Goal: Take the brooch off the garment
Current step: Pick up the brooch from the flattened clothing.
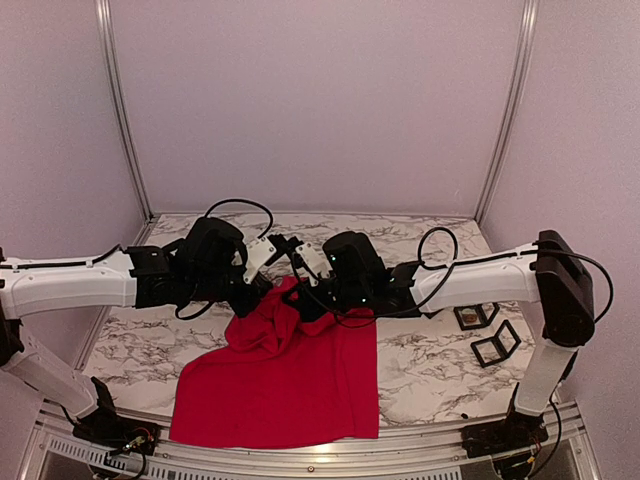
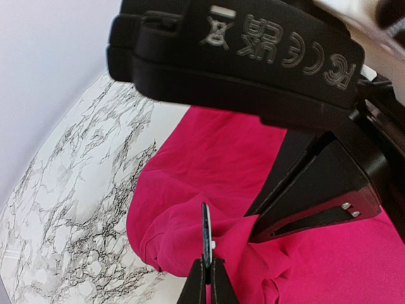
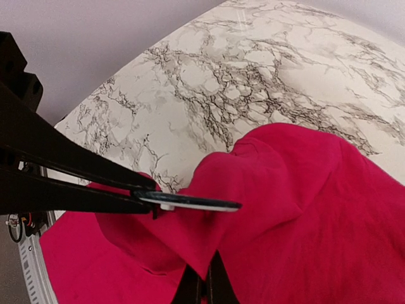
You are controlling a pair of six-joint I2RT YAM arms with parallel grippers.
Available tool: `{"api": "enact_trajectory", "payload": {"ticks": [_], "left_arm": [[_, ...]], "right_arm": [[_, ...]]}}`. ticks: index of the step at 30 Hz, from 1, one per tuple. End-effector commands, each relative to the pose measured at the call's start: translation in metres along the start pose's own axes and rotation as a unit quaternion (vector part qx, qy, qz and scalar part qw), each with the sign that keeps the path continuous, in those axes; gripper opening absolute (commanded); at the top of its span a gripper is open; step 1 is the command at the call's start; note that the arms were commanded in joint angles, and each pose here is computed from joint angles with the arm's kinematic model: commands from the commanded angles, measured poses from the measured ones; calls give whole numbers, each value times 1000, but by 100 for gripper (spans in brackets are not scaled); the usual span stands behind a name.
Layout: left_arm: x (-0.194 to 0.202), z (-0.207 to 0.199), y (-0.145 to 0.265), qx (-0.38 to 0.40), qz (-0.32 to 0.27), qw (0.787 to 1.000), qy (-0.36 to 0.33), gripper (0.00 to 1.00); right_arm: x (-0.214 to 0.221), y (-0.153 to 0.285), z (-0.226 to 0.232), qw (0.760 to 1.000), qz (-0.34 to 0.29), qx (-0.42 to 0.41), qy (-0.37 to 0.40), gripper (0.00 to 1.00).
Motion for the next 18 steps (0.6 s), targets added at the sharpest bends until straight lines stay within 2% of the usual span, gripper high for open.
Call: {"api": "enact_trajectory", "payload": {"ticks": [1, 9, 13, 18], "left_arm": [[-23, 10, 13, -5, -33, 999, 19, 0], [-27, 19, 14, 35, -65, 992, 104, 0], [-27, 23, 14, 51, -108, 976, 181, 0], [-31, 16, 13, 85, -168, 951, 246, 0]], "right_arm": [[-18, 0, -1, 1000, -19, 11, 6, 0], [-31, 5, 7, 999, -41, -3, 3, 0], [-36, 8, 10, 998, -56, -13, -5, 0], [-40, 9, 16, 997, -73, -31, -21, 0]]}}
Point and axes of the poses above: each gripper's point midway between its finger pads, its own y axis back along the fingers, its own z axis along the line the jaws close on, x = y × z, the point moved 1 cm from there along y, back along the fingers, and after that the axes turned 2 degrees about -y, right-handed, at the moved point
